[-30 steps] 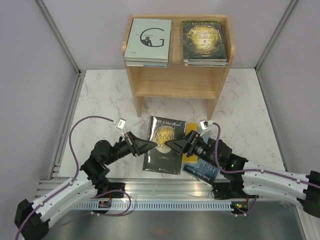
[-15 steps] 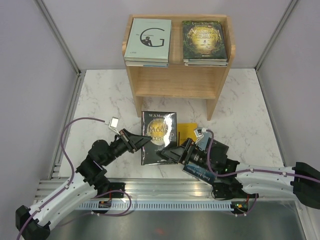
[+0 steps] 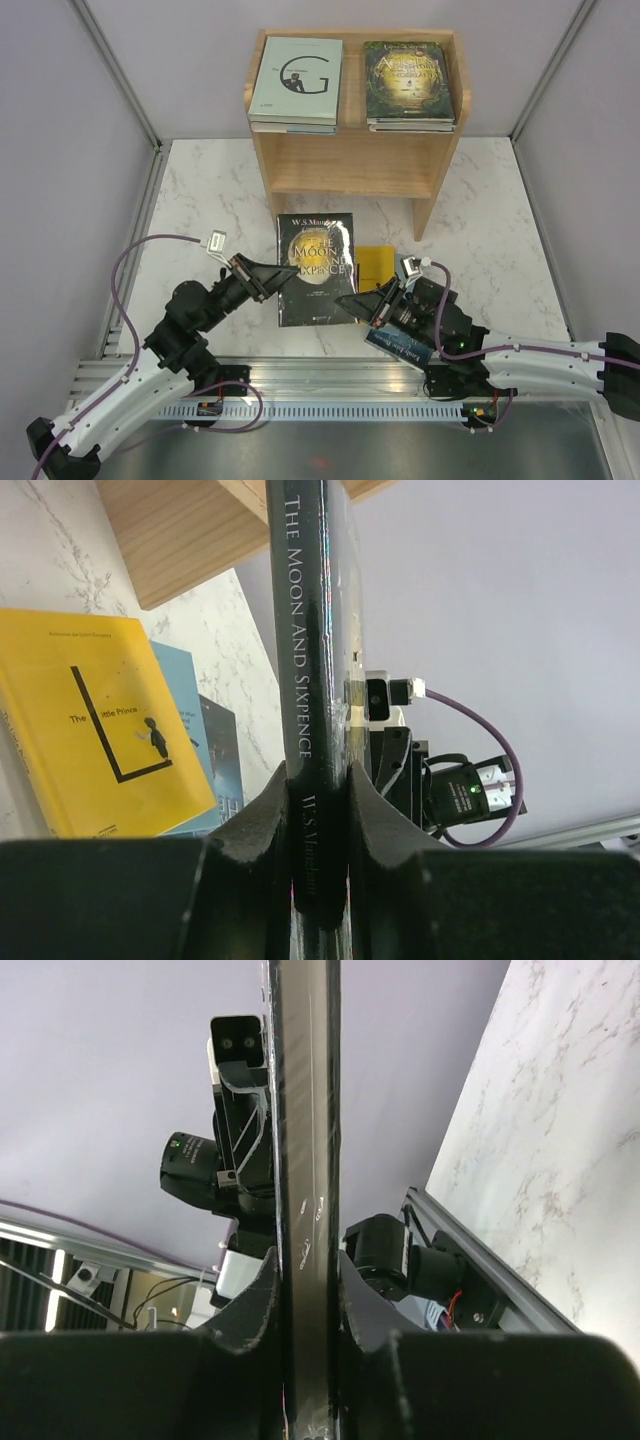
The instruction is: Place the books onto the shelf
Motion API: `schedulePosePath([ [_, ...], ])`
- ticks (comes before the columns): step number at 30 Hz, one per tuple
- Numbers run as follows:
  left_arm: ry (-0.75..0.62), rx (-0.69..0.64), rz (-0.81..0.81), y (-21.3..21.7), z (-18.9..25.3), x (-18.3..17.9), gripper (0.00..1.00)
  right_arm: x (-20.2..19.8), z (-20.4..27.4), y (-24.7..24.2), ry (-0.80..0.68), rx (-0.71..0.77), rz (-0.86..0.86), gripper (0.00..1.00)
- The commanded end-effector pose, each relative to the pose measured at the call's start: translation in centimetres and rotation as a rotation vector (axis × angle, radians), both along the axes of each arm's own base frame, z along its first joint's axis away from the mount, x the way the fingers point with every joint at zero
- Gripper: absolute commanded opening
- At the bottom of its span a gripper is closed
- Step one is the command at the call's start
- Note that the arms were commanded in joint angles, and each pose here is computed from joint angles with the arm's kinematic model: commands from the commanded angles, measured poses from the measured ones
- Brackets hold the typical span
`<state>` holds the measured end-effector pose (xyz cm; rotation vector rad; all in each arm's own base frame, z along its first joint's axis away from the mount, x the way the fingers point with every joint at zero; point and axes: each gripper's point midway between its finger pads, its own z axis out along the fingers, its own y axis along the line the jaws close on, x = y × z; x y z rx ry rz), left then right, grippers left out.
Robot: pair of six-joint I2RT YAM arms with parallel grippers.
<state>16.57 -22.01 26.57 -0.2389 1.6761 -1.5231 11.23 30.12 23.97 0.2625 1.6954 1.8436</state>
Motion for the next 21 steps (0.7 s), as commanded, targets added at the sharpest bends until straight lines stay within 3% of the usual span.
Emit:
schedulePosePath([
  [1, -0.038, 0.084, 0.095, 0.7, 0.0, 2.0, 0.12, 1.1, 2.8, -1.1, -0.029, 0.079, -0.080, 0.00],
  [3, -0.026, 0.133, 0.079, 0.3, -0.3, 2.1, 0.27, 1.7, 3.0, -1.3, -0.036, 0.047, -0.115, 0.00],
  [4, -0.019, 0.176, 0.081, 0.5, -0.3, 2.1, 0.44, 1.9, 3.2, -1.3, -0.038, 0.030, -0.127, 0.00],
  [5, -0.001, 0.214, 0.095, 0.8, -0.8, 2.3, 0.53, 2.2, 4.3, -1.6, -0.045, 0.033, -0.150, 0.00],
  [10, -0.002, 0.320, 0.157, 2.6, -0.7, 2.3, 0.91, 3.6, 4.5, -2.4, -0.025, -0.017, -0.215, 0.00],
  [13, -0.023, 0.330, 0.176, 3.6, -0.3, 1.7, 0.99, 4.5, 5.2, -2.4, -0.028, -0.025, -0.229, 0.00],
  [21, -0.031, 0.357, 0.198, 5.1, -0.6, 0.8, 0.98, 7.9, 8.3, -1.8, -0.069, -0.034, -0.243, 0.00],
])
